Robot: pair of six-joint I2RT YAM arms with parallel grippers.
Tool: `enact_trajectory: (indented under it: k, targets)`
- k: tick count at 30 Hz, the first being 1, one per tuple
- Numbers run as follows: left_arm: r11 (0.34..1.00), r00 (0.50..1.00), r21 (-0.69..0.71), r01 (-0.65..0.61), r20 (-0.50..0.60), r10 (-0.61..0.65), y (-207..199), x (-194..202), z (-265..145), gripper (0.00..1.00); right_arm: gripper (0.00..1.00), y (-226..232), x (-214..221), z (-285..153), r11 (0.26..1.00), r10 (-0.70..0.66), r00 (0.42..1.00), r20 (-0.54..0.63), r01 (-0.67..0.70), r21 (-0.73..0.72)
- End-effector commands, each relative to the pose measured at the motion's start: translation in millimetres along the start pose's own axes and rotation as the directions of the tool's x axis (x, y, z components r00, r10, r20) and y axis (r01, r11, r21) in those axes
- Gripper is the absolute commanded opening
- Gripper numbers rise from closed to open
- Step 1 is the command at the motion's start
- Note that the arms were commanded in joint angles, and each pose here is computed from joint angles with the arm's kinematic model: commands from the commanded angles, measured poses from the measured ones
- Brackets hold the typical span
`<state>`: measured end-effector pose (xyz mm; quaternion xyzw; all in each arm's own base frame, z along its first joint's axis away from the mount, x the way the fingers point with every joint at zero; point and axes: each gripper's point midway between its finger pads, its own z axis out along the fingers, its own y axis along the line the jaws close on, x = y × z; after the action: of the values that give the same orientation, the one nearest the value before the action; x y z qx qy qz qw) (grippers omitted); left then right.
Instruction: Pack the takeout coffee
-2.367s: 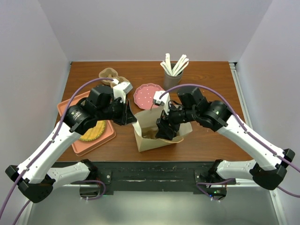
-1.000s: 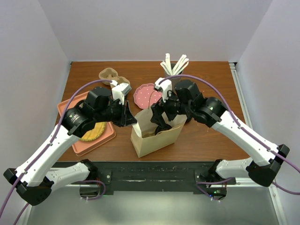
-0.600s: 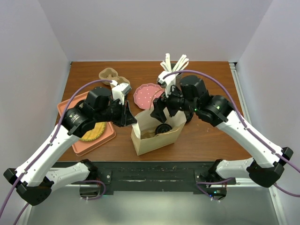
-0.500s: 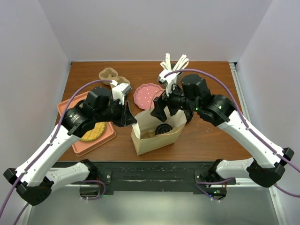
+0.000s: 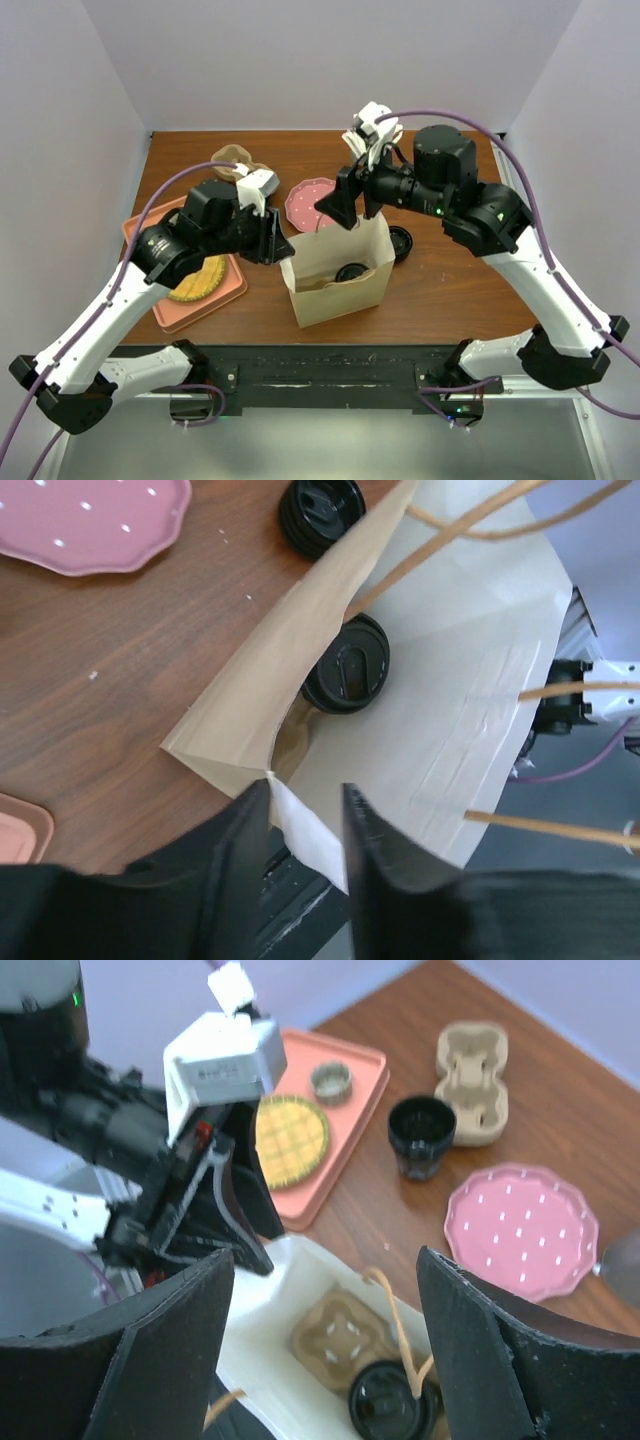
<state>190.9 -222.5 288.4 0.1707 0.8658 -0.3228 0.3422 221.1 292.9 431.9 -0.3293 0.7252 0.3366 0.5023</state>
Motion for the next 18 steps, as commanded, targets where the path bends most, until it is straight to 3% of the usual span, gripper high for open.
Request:
enact_trajectory:
  k: [1,4,5,8,10,13,15,18]
  targets:
    - [0.997,0.984,-0.052,-0.05,0.17,0.058,-2,-46,-21,0.49,0.73,-3,-29,2,0.998,0.05,0.997,0.058,-0.052,0.03]
    - [0.996,0.972,-0.052,-0.067,0.221,0.077,-6,-59,-28,0.58,0.71,-35,-50,4,0.971,0.085,0.985,0.149,-0.115,0.21]
    - [0.996,0.967,-0.047,-0.079,0.24,0.088,-8,-63,-30,0.62,0.7,-58,-51,3,0.933,0.086,0.98,0.18,-0.143,0.329]
    - [0.993,0.95,-0.055,-0.108,0.289,0.119,-9,-74,-36,0.67,0.68,-96,-53,15,0.857,0.041,0.979,0.201,-0.138,0.496]
    - [0.991,0.936,-0.072,-0.114,0.325,0.132,-9,-81,-42,0.73,0.67,-141,-52,20,0.762,0.033,0.979,0.201,-0.155,0.628]
    - [0.989,0.914,-0.098,-0.107,0.381,0.137,-6,-91,-50,0.76,0.66,-204,-48,34,0.692,0.059,0.981,0.185,-0.174,0.701]
    - [0.987,0.903,-0.114,-0.116,0.402,0.153,-2,-93,-49,0.77,0.65,-228,-44,45,0.696,0.072,0.984,0.166,-0.168,0.698]
    - [0.986,0.891,-0.116,-0.123,0.424,0.161,-3,-94,-54,0.84,0.61,-284,-28,56,0.644,0.132,0.977,0.166,-0.212,0.735]
